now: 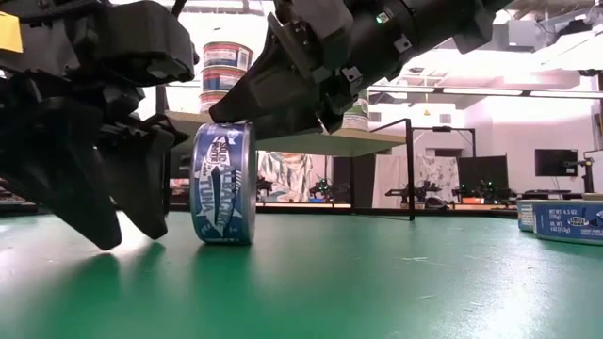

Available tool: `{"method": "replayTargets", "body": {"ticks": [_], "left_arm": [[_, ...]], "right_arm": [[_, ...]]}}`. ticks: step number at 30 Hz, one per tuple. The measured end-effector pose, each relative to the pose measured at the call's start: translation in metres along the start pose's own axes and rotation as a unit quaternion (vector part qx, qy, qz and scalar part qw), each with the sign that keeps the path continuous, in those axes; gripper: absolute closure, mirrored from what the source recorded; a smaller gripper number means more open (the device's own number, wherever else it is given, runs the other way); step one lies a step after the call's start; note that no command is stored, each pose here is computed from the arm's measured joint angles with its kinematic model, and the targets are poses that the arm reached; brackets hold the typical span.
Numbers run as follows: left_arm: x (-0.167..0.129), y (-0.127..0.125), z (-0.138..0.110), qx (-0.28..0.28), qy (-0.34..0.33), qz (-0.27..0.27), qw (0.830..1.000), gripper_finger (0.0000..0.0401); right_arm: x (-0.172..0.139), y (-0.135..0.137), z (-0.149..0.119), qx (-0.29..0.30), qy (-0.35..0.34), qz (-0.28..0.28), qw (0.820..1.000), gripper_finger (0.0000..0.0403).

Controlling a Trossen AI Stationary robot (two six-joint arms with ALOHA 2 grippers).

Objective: Stack canned seafood by type on shelf
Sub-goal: Stack the blue tuna can on top of the red tuna can on the shelf

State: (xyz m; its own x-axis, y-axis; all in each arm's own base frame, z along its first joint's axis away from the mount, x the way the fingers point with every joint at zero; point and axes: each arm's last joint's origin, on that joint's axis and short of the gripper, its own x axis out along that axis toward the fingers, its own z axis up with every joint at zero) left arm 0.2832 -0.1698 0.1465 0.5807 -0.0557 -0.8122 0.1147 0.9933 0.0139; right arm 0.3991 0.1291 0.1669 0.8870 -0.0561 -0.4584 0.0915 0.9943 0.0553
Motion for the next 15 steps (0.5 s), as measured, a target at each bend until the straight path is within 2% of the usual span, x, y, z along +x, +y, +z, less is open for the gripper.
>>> {"method": "replayTargets", "body": {"ticks": [7, 11, 15], "left_arm": [[-0.008, 0.001, 0.002, -0.005, -0.007, 0.005, 1.0, 0.0221], [-0.013, -0.004, 0.001, -0.003, -0.01, 0.006, 1.0, 0.0221], [-0.018, -0.011, -0.002, -0.004, -0.018, 0.016, 1.0, 0.0221]], "right_arm": [[-0.015, 0.008, 0.02, -0.04, -0.043, -0.029, 0.998, 0.0133], [-0.031, 0.016, 0.024, -0.042, -0.005, -0.025, 0.999, 0.0133], [-0.048, 0.029, 0.022, -0.015, 0.039, -0.018, 0.999, 0.0133]]}}
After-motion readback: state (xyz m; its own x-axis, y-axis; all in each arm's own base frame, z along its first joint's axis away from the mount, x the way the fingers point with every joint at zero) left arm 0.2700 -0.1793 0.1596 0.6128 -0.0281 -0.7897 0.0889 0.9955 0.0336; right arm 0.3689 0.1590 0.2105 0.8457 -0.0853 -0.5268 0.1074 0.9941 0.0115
